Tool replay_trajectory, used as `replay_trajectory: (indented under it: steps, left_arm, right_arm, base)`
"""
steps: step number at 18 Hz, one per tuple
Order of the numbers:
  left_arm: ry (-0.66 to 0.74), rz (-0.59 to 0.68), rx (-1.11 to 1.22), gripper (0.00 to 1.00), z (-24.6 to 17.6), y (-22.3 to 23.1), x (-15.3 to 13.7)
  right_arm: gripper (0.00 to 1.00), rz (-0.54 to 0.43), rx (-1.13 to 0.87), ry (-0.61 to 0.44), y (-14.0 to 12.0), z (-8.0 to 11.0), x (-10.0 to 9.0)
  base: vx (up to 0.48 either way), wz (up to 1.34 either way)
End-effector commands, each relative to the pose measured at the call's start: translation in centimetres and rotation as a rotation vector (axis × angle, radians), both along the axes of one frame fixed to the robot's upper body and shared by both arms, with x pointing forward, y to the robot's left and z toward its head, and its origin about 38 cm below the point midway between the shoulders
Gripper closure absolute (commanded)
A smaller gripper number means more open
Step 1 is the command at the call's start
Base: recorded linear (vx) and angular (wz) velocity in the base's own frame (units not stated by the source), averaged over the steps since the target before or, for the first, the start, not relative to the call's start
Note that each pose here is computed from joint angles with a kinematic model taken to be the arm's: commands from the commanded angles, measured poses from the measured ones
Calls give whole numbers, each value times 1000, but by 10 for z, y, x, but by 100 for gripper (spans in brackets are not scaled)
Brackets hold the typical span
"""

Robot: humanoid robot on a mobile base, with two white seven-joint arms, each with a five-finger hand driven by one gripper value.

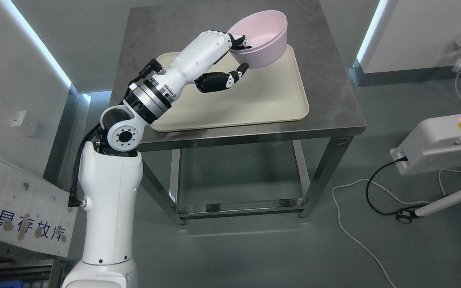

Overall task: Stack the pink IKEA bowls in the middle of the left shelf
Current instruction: 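Lift the stacked pink bowls off the tray with the left hand, then hold the stacked bowls up while turning toward the blue bins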

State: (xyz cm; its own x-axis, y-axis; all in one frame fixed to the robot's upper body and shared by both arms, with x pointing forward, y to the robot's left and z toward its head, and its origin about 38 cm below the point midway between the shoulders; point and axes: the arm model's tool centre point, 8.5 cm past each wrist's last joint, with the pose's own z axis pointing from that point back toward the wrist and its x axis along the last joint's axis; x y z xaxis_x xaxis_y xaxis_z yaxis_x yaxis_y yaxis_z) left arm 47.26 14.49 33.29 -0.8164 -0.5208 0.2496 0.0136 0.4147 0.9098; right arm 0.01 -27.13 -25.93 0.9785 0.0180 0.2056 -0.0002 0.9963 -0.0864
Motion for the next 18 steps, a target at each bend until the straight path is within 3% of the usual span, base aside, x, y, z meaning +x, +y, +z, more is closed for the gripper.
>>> replay_trajectory:
  steps: [1, 18]
  left_arm:
    - [-63, 50, -45, 93, 21, 28, -7]
    - [-42, 57, -71, 92, 19, 34, -4]
  right_arm:
    - [0, -4, -18, -17, -11, 1, 6]
    - [0, -4, -18, -17, -11, 1, 6]
  base:
    - [-207, 100]
    - [-265, -61]
